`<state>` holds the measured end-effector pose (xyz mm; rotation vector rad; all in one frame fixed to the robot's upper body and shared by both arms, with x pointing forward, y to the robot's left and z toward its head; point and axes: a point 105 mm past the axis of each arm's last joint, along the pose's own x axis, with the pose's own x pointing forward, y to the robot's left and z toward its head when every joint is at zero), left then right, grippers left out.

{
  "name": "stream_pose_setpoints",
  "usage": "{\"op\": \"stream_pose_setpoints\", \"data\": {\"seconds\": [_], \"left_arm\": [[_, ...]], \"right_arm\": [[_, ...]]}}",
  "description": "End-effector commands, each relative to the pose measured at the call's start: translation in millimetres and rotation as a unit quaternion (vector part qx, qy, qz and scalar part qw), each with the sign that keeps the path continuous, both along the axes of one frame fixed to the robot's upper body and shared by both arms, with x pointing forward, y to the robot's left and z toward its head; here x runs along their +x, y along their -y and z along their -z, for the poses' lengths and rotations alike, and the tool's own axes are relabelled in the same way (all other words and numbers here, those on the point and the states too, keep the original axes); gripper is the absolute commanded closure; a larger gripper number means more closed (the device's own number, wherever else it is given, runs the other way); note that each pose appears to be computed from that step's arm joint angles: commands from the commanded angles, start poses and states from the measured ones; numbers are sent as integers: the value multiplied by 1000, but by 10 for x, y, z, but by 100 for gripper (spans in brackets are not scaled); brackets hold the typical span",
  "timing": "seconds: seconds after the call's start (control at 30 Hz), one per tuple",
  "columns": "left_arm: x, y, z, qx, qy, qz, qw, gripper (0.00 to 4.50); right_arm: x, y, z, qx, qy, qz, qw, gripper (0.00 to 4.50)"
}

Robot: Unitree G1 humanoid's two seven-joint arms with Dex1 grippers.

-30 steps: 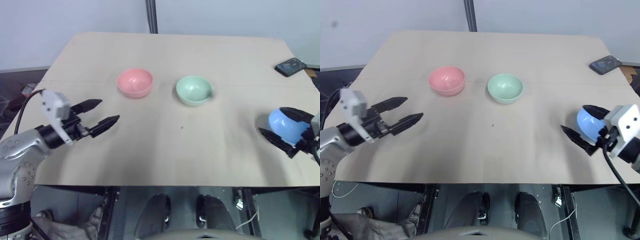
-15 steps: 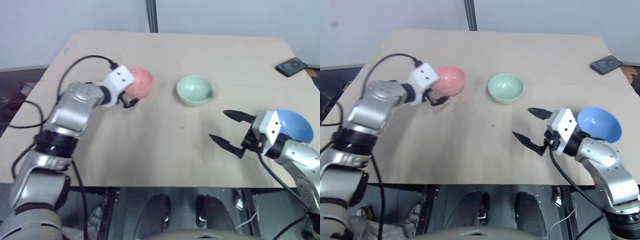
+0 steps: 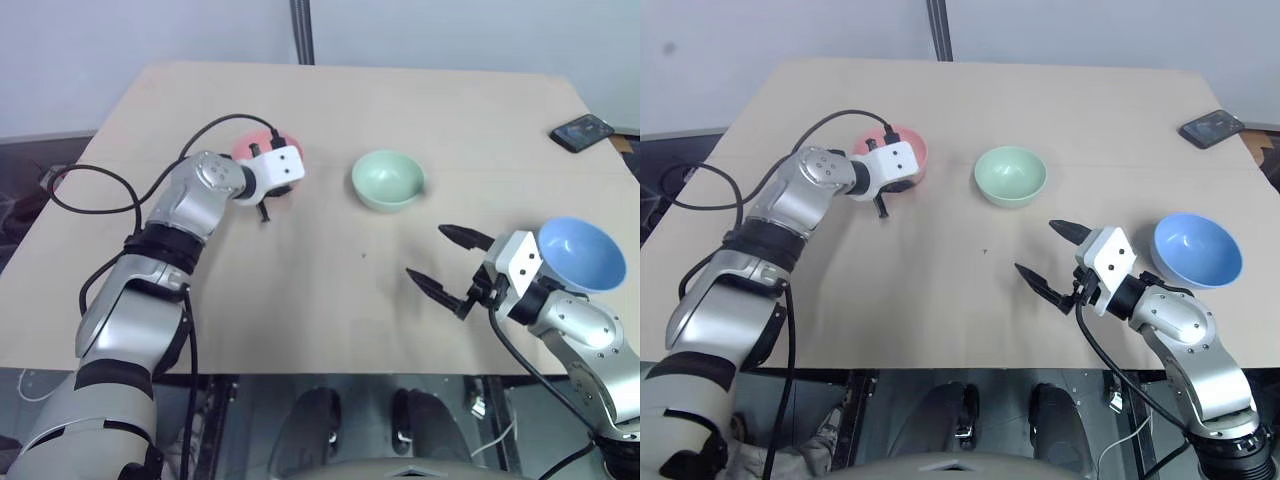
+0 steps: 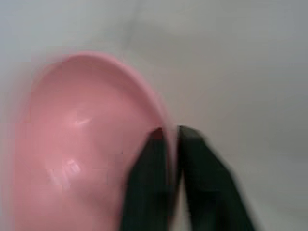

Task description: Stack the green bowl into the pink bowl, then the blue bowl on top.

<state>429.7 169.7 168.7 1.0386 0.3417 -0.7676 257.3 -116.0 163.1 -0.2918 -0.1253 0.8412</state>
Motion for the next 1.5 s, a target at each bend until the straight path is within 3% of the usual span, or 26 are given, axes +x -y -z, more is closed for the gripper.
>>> {"op": "stream_pose_setpoints", "data": {"seconds": [0.03, 0.17, 0.27, 0.4, 0.73, 0.9, 1.07, 1.23, 1.5], "left_arm": [[-86, 143, -187, -18, 3, 57, 998, 423], [-455, 408, -307, -39, -15, 188, 981, 423], [-908, 607, -350, -53, -50, 307, 949, 423], [-1290, 741, -270, -65, -100, 397, 910, 423], [-1356, 890, 29, -61, -155, 432, 887, 423], [-1376, 862, -25, -79, -155, 418, 892, 232], [-1388, 766, -183, -145, -134, 372, 907, 1], [-1409, 528, -480, -312, -57, 290, 903, 1], [-1584, 141, -386, -364, -53, 182, 912, 1]], "right_arm": [[-48, 26, -150, 1, 40, 8, 999, 0], [-62, 72, -151, 1, 45, 23, 999, 0], [-74, 107, -133, -2, 46, 33, 998, 0], [-61, 148, -139, -2, 52, 46, 998, 0], [13, 164, -66, -13, 30, 48, 998, 0], [139, 178, -35, -47, 37, 41, 997, 0], [563, 288, -88, -112, 75, 62, 989, 0], [963, 194, -227, -215, 128, 1, 968, 0], [1283, -272, -96, -321, 156, -145, 923, 0]]}}
